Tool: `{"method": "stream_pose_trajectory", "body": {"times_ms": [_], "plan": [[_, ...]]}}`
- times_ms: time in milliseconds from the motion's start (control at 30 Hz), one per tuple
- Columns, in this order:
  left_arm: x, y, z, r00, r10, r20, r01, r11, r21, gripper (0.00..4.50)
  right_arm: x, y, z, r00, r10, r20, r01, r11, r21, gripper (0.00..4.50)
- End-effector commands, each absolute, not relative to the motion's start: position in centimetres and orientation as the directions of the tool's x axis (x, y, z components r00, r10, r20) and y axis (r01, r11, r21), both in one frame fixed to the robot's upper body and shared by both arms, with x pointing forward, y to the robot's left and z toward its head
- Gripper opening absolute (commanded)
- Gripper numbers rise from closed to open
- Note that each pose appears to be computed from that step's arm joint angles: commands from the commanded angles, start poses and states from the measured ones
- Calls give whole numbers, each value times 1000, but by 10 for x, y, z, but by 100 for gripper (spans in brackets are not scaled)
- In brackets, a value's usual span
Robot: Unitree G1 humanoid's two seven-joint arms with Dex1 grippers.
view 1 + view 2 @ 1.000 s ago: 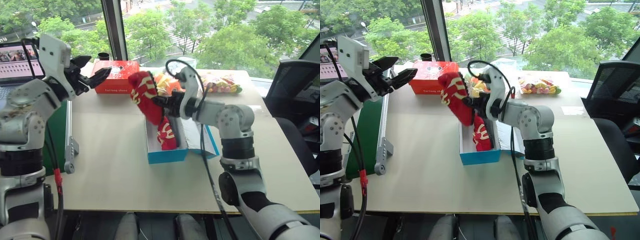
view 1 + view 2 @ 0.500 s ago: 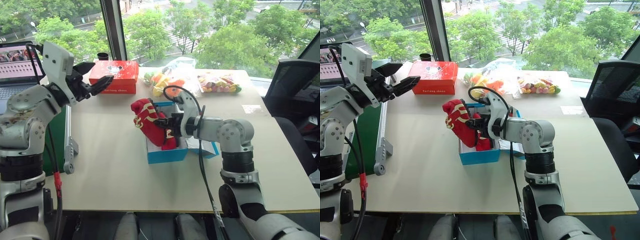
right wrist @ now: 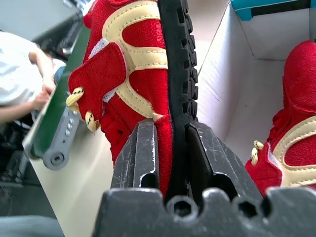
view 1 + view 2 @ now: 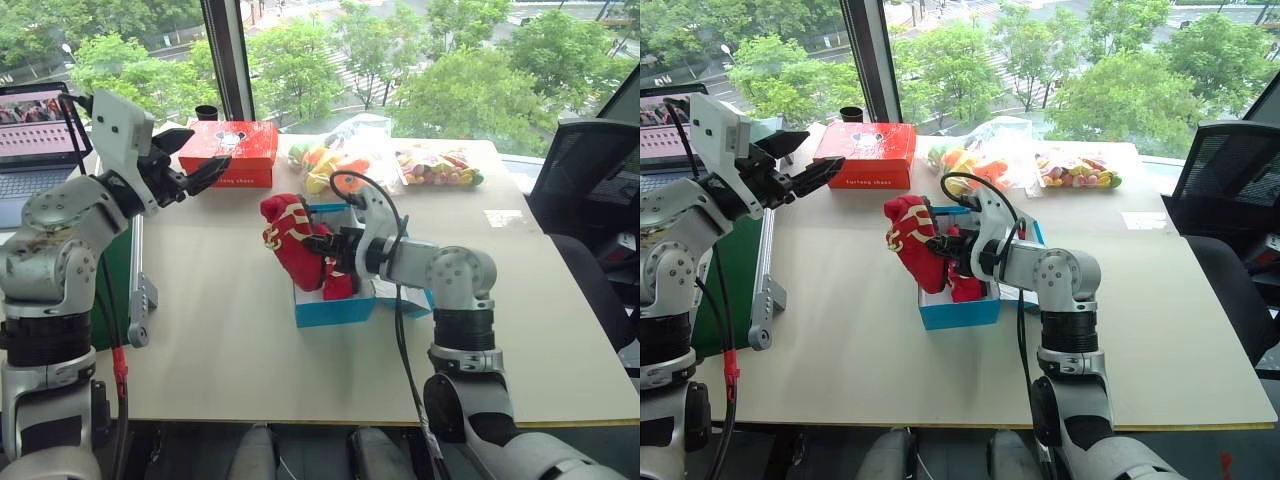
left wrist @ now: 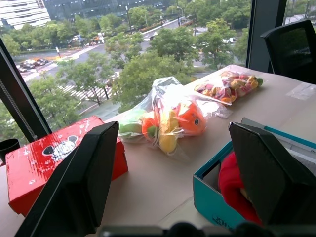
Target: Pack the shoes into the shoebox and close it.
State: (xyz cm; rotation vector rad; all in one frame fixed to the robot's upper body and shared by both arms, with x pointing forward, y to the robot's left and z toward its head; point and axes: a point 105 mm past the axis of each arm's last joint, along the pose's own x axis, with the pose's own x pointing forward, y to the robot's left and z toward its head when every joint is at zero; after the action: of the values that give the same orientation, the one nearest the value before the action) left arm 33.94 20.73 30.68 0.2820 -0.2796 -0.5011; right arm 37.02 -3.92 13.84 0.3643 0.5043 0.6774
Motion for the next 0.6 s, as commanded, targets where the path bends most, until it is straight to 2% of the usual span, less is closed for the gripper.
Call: {"method": "stream_pose_trajectory", "body": {"times_ms": [33,167,300,467,600], "plan": [[330,212,315,848,-485,214,393,846,361,380,368,-48,119,659,619,-427,-511,785,349,47],[328,214,314,854,-475,212,384,851,360,380,364,-62,98,650,509,-565,-564,821,91,47],[327,213,311,856,-472,211,383,853,354,380,362,-81,85,656,403,-638,-633,754,-176,47],[326,212,308,856,-471,213,385,855,347,380,353,-101,77,629,336,-701,-725,579,-373,47],[327,208,307,852,-478,215,393,853,343,380,353,-111,74,625,310,-717,-746,508,-431,47]]}}
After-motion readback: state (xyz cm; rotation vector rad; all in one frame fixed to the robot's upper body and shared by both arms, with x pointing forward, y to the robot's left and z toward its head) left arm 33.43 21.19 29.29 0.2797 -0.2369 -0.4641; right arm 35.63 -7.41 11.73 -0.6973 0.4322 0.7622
